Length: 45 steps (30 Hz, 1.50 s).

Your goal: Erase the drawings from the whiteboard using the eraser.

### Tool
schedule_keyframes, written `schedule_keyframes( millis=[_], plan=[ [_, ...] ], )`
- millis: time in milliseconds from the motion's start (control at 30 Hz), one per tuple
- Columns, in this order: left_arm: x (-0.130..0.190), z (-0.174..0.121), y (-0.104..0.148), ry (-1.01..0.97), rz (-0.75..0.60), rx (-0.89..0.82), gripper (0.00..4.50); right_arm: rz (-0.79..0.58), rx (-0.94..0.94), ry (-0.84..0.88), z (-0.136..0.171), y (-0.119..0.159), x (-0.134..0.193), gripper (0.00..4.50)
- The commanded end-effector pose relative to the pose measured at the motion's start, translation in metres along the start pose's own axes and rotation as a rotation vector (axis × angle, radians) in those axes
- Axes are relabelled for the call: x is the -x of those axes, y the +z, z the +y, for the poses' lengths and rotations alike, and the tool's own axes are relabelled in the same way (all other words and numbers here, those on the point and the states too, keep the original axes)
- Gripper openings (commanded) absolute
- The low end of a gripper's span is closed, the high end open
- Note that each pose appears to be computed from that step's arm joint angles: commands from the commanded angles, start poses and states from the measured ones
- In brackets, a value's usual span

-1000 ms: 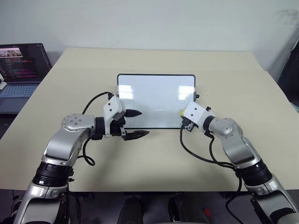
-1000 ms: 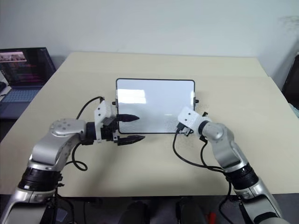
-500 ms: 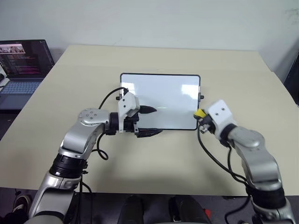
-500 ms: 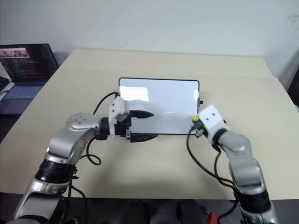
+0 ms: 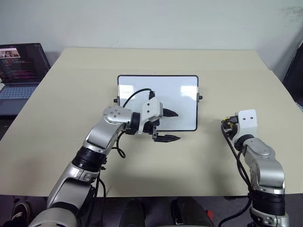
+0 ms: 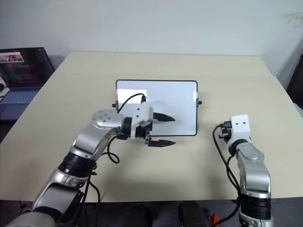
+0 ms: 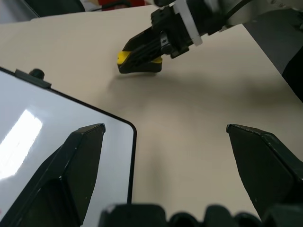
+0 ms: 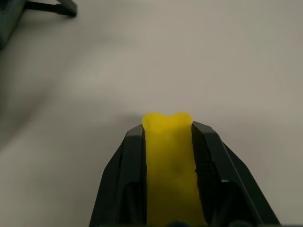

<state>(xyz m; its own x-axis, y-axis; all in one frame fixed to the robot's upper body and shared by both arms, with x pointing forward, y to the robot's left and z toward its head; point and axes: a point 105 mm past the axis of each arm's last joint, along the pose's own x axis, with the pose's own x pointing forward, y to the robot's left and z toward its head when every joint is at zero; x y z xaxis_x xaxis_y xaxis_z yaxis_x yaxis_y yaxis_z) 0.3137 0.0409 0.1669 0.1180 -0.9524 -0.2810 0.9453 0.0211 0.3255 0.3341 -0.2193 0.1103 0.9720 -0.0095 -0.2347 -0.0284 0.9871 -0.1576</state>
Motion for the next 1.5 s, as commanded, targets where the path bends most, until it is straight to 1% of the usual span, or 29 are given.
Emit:
schedule_keyframes(
  millis=[33,133,267,333,367,433,567,600,700,767,833,867,900,933,967,1000,1067,1167,1233,1300,1333,1400,1500],
  plan=[
    [-0.005,-0.001,0.011,-0.026,-0.019,-0.054,4.50,-0.041,-0.046,0.007,-0.003,0.009,-0.003,0.99],
    [-0.005,-0.002,0.011,-0.032,-0.020,-0.055,4.50,-0.034,-0.051,0.013,-0.003,0.007,-0.006,0.99],
    [-0.005,-0.003,0.012,-0.033,-0.023,-0.057,4.50,-0.038,-0.075,-0.033,-0.012,0.007,-0.011,0.99],
    [-0.005,-0.004,0.011,-0.034,-0.026,-0.057,4.50,-0.044,-0.102,-0.035,-0.013,0.008,-0.013,1.70],
    [-0.005,-0.005,0.011,-0.034,-0.026,-0.057,4.50,-0.046,-0.115,-0.034,-0.013,0.008,-0.013,1.92],
    [-0.004,-0.006,0.010,-0.028,-0.026,-0.054,4.50,-0.047,-0.105,-0.026,-0.012,0.008,-0.014,2.58],
    [0.002,-0.008,0.002,0.008,-0.020,-0.026,4.50,-0.081,-0.072,-0.034,-0.013,0.015,-0.012,4.04],
    [0.007,-0.005,0.000,0.044,-0.019,-0.020,4.50,-0.108,-0.064,-0.034,-0.012,0.020,-0.010,4.42],
    [0.023,0.005,-0.002,0.170,-0.046,0.038,4.50,-0.222,-0.029,-0.023,-0.007,0.040,-0.001,4.47],
    [0.045,0.009,0.002,0.277,-0.092,0.067,4.50,-0.310,0.000,0.075,0.010,0.055,0.016,4.47],
    [0.082,0.011,0.002,0.455,-0.165,0.174,4.50,-0.352,0.034,0.216,0.042,0.056,0.041,4.47],
    [0.091,0.010,0.002,0.511,-0.185,0.206,4.50,-0.358,0.039,0.255,0.049,0.053,0.050,4.47],
    [0.108,0.011,-0.001,0.626,-0.204,0.242,4.50,-0.364,0.030,0.302,0.063,0.049,0.062,4.47],
    [0.113,0.010,-0.002,0.697,-0.213,0.259,4.50,-0.366,0.020,0.322,0.065,0.046,0.069,4.47],
    [0.125,-0.006,-0.011,0.789,-0.216,0.296,4.50,-0.328,-0.018,0.339,0.079,0.025,0.080,4.47],
    [0.134,-0.019,-0.017,0.852,-0.210,0.321,4.50,-0.303,-0.050,0.345,0.089,0.012,0.089,4.47],
    [0.144,-0.035,-0.024,0.990,-0.201,0.367,4.50,-0.288,-0.061,0.341,0.095,-0.006,0.101,4.47],
    [0.162,-0.040,-0.034,1.238,-0.147,0.324,4.50,-0.307,-0.094,0.307,0.082,-0.020,0.105,4.47],
    [0.182,-0.045,-0.046,1.408,-0.089,0.292,4.50,-0.332,-0.140,0.298,0.074,-0.024,0.103,4.47],
    [0.198,-0.048,-0.055,1.514,-0.046,0.270,4.50,-0.359,-0.173,0.297,0.068,-0.021,0.098,4.47],
    [0.199,-0.044,-0.056,1.545,-0.042,0.261,4.50,-0.369,-0.184,0.301,0.061,-0.017,0.092,4.47],
    [0.212,-0.045,-0.058,1.624,-0.028,0.234,4.50,-0.404,-0.158,0.354,0.063,-0.006,0.091,4.47],
    [0.209,-0.057,-0.072,1.663,0.025,0.259,4.50,-0.390,-0.115,0.378,0.060,-0.009,0.084,4.47]
  ],
)
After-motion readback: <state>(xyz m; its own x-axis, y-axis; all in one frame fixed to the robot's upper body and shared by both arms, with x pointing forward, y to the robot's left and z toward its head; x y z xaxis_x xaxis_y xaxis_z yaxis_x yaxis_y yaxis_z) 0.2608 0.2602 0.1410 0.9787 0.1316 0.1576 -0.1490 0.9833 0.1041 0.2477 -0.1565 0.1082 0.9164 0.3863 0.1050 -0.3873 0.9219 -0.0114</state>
